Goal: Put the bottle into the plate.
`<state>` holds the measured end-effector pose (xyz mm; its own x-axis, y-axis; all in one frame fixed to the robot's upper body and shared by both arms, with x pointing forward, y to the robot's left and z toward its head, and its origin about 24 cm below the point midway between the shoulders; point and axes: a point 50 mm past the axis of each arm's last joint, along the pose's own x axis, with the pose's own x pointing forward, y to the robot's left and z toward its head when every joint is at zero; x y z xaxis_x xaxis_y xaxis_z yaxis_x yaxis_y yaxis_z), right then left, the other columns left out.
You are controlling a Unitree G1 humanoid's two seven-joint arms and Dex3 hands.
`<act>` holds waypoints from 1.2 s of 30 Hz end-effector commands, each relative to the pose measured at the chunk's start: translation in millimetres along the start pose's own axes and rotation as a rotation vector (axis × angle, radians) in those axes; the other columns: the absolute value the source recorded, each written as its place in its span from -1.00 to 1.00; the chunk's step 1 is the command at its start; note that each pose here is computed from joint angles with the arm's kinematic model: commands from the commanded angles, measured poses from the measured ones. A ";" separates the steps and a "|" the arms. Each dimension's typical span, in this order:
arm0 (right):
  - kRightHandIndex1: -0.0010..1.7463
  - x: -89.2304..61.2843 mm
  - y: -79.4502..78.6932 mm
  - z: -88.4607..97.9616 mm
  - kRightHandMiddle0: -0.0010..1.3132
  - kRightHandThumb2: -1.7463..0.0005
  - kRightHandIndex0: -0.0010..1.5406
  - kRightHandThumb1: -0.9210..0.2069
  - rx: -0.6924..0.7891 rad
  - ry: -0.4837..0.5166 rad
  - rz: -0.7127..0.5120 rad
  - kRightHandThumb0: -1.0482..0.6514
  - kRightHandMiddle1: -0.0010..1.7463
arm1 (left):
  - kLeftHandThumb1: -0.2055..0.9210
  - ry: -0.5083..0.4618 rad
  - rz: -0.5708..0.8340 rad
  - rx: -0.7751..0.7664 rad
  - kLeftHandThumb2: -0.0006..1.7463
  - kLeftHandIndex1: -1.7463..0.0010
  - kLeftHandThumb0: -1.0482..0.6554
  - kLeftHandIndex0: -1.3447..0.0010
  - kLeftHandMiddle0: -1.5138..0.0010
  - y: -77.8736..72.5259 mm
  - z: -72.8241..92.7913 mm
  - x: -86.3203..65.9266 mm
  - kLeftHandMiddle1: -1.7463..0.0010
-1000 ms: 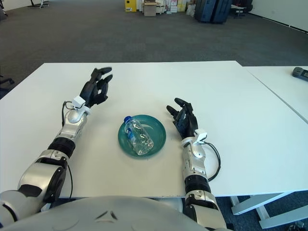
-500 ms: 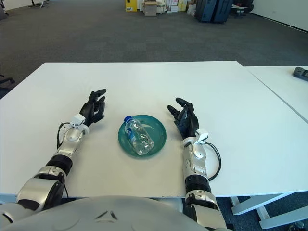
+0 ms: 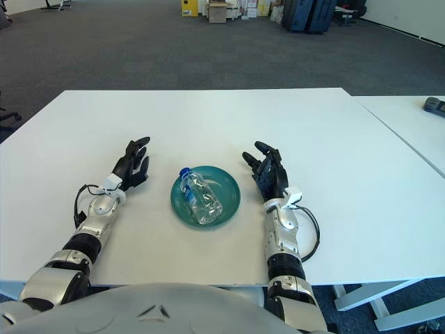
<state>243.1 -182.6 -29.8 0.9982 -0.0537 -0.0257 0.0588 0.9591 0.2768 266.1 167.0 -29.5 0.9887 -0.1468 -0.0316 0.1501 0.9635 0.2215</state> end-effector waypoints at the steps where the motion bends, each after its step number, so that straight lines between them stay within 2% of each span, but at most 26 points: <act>1: -0.62 -22.6 -10.0 -25.2 -0.99 -0.13 -0.43 -1.00 0.032 0.125 -0.066 -0.78 0.18 | 1.00 -0.018 0.009 0.020 -0.04 0.29 -0.83 1.00 0.69 3.5 2.8 0.1 0.98; 15: -0.61 -21.8 -11.5 -24.2 -1.00 -0.12 -0.43 -1.00 0.029 0.128 -0.063 -0.78 0.18 | 1.00 -0.028 0.033 -0.025 -0.03 0.25 -0.81 1.00 0.65 3.0 0.3 -4.5 0.97; 25: -0.60 -22.0 -13.6 -22.6 -0.99 -0.12 -0.42 -1.00 0.019 0.122 -0.067 -0.79 0.19 | 1.00 -0.099 0.026 -0.093 -0.10 0.15 -0.68 1.00 0.53 7.1 2.9 -12.3 0.94; 36: -0.59 -21.1 -14.0 -21.0 -0.98 -0.13 -0.41 -1.00 0.014 0.114 -0.072 -0.79 0.19 | 1.00 -0.129 0.041 -0.109 -0.12 0.07 -0.65 1.00 0.48 10.9 2.4 -15.9 0.93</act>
<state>242.2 -186.0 -29.7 0.9974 -0.0641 -0.0341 0.0710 0.9599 0.2713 256.7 176.8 -20.5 0.9851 -0.1349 0.1065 0.1223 0.9856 0.1166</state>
